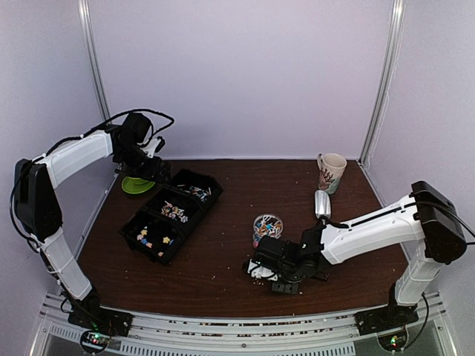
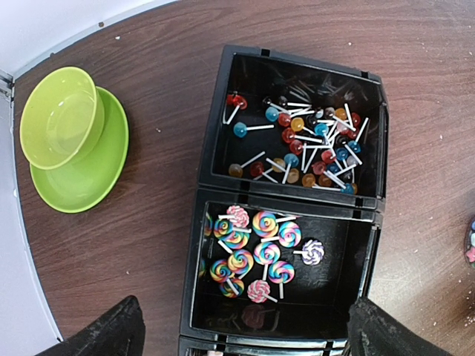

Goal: Pack the candies
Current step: Pick up the box lid from the center of the board.

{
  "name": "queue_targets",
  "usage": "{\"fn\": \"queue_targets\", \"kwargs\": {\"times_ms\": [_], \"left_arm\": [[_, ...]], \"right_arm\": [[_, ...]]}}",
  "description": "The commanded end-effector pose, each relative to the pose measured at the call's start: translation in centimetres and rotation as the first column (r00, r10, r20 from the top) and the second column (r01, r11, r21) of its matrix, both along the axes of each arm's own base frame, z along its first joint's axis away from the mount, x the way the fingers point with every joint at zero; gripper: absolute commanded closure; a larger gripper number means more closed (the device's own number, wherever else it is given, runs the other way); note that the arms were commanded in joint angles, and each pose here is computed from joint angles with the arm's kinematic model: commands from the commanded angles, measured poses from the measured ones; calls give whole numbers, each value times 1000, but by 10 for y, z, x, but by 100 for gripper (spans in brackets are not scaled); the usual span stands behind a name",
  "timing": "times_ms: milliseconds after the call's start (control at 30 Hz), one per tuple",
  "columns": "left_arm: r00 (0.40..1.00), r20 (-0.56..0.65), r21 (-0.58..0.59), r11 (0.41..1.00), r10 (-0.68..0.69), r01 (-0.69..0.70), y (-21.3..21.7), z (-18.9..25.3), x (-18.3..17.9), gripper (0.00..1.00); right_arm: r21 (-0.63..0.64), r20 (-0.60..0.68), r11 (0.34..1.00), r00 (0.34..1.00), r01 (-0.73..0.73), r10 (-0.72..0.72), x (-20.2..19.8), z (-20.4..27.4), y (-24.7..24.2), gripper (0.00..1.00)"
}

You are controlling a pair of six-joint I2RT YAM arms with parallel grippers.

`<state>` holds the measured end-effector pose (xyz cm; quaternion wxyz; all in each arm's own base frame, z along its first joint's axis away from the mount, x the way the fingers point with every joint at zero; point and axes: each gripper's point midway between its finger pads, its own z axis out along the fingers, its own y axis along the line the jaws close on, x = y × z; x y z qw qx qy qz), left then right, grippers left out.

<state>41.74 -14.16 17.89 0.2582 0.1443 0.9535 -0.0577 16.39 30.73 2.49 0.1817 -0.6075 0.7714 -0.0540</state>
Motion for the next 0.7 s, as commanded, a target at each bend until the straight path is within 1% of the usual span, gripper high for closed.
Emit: {"fn": "queue_targets", "kwargs": {"times_ms": [0, 133, 200, 267, 400, 533, 667], "left_arm": [[1000, 27, -14, 1000, -7, 8, -6, 4, 4, 2], [1000, 27, -10, 1000, -7, 8, -5, 3, 4, 2], [999, 33, -7, 1000, -6, 6, -5, 5, 4, 2], [999, 33, -9, 1000, -9, 9, -5, 6, 4, 2], [999, 36, -16, 1000, -17, 17, -7, 7, 3, 2], [998, 52, -28, 999, -30, 31, -9, 15, 1, 2], [990, 113, -46, 995, -85, 91, -19, 33, -3, 2]], "right_arm": [[-16, 1, 1000, 1000, 0, 0, 0, 1, 2, 70], [-13, -34, 1000, 999, -16, 15, -6, 2, 5, 92], [-9, -50, 1000, 998, -23, 23, -8, 3, 7, 98], [-9, -59, 1000, 998, -25, 25, -9, 4, 8, 100], [18, -76, 999, 997, -31, 33, -13, 12, 12, 100], [91, -109, 995, 992, -46, 56, -20, 29, 21, 100], [179, -135, 981, 986, -68, 93, -28, 52, 33, 100]]}}
